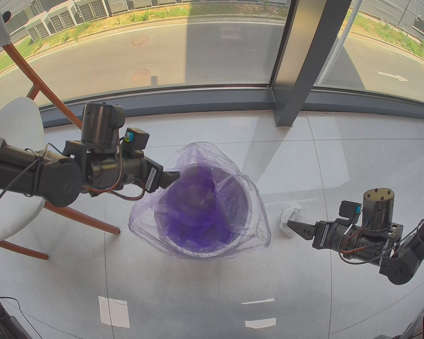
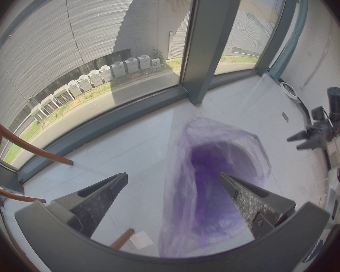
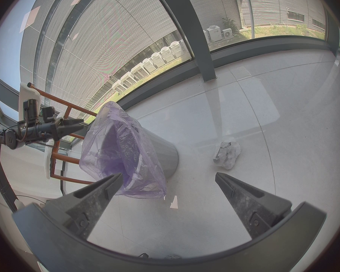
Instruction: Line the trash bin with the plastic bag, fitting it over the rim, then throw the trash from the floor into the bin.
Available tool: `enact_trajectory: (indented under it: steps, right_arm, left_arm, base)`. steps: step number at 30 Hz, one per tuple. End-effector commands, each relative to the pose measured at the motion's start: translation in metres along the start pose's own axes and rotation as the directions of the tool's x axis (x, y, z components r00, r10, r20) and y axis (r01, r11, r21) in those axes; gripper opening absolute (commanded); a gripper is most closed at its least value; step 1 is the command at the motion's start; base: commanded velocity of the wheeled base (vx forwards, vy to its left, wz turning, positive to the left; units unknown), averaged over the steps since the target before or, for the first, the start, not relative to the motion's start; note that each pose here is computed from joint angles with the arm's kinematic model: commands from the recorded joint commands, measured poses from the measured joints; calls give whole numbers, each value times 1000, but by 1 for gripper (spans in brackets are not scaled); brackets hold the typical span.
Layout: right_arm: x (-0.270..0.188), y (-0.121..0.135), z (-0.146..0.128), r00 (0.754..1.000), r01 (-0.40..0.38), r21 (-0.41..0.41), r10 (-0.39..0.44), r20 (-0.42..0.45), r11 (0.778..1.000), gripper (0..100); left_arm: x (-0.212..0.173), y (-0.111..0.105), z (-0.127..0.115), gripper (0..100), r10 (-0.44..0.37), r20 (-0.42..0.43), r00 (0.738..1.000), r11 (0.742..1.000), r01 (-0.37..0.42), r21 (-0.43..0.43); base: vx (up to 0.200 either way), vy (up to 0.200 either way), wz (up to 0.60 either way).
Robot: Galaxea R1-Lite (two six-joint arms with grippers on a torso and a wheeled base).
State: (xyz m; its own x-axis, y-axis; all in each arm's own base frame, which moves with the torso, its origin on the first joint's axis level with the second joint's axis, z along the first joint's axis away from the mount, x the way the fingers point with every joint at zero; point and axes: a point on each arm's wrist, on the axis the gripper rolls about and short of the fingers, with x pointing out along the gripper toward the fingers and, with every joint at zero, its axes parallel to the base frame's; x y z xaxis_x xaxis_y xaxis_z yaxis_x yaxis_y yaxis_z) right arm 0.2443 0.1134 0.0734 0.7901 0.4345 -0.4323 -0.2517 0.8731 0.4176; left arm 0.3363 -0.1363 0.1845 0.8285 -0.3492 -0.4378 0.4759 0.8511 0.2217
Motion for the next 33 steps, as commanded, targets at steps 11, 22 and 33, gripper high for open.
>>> enact_trajectory:
  steps: [11,22,33]
  right_arm:
    - [-4,3,-13,999,-6,-11,5,-48,1000,100]
    - [-4,3,-12,999,-4,-11,3,-42,1000,100]
    - [-4,3,-13,999,0,-12,0,-45,1000,100]
  left_arm:
    - [-40,-14,-51,100,-90,-125,988,995,96,41]
    - [18,-11,-63,100,12,-21,1000,999,-11,51]
    - [29,-10,-63,0,16,-19,1000,999,-15,39]
  base:
    - [0,0,0]
    - [0,0,0]
    - [0,0,0]
